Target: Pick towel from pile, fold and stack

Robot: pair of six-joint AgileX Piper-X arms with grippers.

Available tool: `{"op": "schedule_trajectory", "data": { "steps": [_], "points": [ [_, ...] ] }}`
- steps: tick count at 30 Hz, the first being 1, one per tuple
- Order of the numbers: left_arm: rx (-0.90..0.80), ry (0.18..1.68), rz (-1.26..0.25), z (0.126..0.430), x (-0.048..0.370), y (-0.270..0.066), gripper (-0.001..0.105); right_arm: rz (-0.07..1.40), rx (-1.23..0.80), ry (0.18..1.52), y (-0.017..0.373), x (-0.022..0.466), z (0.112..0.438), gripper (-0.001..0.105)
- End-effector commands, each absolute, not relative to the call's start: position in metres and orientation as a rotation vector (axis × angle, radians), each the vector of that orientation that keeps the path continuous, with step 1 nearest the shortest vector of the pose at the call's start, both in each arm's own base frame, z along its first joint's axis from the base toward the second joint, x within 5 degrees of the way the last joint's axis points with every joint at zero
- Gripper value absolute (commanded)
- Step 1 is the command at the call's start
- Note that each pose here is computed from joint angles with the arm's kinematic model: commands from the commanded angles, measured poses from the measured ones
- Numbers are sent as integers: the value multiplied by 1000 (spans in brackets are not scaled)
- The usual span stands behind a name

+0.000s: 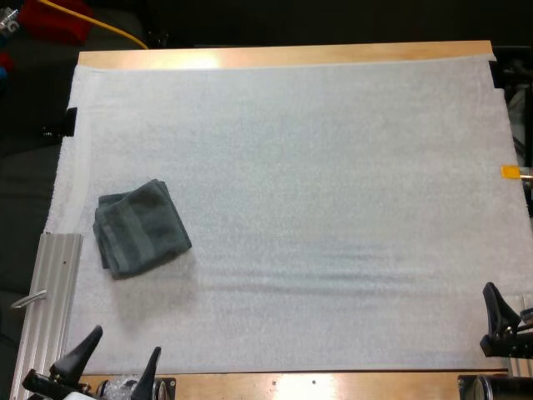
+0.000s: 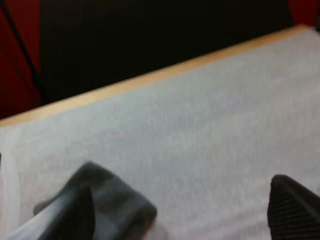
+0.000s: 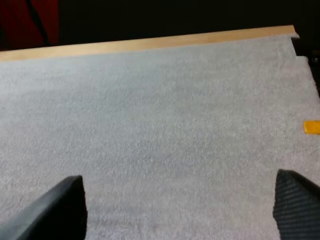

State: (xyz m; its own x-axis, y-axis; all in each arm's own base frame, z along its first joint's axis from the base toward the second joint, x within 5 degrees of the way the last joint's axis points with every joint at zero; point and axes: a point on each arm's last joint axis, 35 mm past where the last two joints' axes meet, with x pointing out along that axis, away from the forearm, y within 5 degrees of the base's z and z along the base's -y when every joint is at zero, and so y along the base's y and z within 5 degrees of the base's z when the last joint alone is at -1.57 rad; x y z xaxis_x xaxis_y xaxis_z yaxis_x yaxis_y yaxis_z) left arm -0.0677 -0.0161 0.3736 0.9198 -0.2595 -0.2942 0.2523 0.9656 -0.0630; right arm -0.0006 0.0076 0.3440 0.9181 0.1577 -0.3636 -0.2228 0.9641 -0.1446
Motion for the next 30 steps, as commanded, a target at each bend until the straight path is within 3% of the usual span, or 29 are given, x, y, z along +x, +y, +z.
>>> {"op": "schedule_trajectory", "data": {
  "steps": [1,10,14,25,30],
  "points": [
    [-20,343,-264,371,-63,-15,69,197,-182,334,8,-6,344,74],
    [-55,517,-267,345,-53,-15,69,196,-164,352,8,-8,334,74],
    [-51,529,-275,342,-52,-15,69,197,-162,365,8,-7,332,74],
    [-58,401,-266,355,-46,-15,69,188,-181,269,7,6,333,74],
    [-36,299,-267,366,-42,-14,69,190,-170,299,7,16,319,74]
  ]
}}
